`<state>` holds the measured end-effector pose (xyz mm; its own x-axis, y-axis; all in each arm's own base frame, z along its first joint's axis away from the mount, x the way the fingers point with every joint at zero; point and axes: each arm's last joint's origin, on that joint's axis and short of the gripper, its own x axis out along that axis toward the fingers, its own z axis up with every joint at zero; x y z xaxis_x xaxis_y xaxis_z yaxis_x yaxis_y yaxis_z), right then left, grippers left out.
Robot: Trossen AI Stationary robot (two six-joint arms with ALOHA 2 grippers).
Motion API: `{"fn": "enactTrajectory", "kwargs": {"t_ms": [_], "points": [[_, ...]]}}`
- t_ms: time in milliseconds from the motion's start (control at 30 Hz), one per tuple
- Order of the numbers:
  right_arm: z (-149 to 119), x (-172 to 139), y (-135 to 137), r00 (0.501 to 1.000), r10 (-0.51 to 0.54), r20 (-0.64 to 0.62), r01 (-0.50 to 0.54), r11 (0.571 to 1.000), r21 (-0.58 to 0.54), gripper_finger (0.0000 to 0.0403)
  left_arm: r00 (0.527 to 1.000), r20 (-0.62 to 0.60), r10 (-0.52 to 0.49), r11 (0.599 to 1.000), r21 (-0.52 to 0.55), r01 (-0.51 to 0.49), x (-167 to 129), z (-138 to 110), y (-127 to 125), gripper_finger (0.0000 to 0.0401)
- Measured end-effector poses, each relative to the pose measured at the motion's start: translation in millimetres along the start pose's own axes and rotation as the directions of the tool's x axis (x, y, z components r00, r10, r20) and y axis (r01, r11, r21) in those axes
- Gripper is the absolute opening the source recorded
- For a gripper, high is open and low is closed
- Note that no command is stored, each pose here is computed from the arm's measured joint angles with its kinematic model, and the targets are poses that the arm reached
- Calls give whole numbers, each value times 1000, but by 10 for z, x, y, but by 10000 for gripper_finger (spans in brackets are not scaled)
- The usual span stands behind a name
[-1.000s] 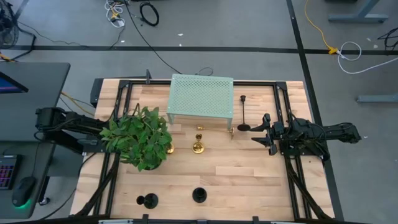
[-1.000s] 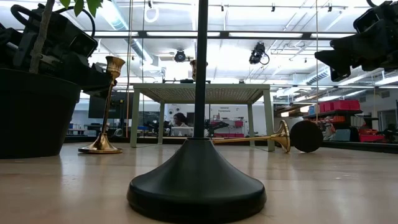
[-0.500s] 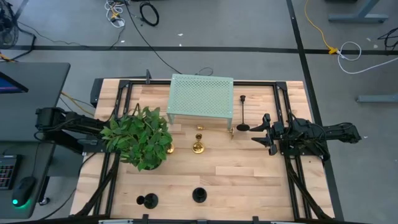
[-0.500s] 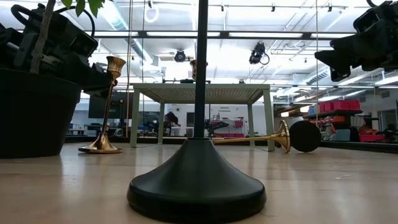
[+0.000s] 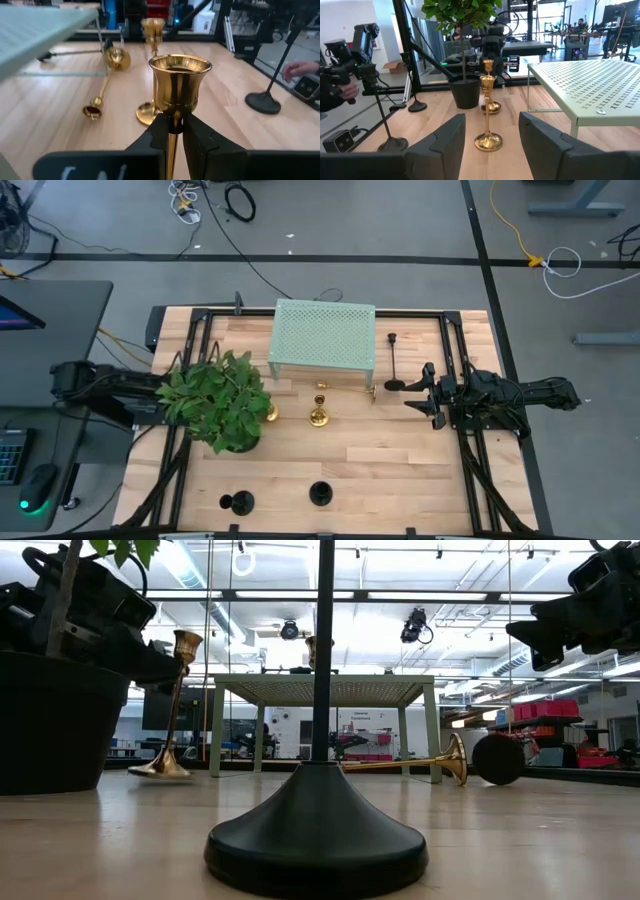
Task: Pick & Place candle stick holders
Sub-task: Put the left gold candle holder on the shelf
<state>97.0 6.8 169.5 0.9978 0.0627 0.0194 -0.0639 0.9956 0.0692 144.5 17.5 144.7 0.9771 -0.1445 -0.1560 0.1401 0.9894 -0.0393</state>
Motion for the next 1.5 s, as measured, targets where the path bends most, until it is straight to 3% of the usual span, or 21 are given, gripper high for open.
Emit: {"fn": "enactTrajectory", "kwargs": {"t_ms": [200,433,667,1133,1500], "points": [[0,0,0,1000,0,0,0,1000,0,185,1000,4,-2,1000,-1,2,-27,143,42,32],[0,0,0,1000,0,0,0,1000,0,185,986,-150,74,997,30,-70,-72,498,108,32],[0,0,0,1000,0,0,0,1000,0,185,991,-73,113,989,101,-105,-142,905,107,32],[0,0,0,1000,0,0,0,1000,0,185,971,36,237,966,95,-239,-245,1360,112,32],[0,0,0,1000,0,-1,0,1000,0,185,901,69,428,895,106,-433,-304,1690,246,32]]}}
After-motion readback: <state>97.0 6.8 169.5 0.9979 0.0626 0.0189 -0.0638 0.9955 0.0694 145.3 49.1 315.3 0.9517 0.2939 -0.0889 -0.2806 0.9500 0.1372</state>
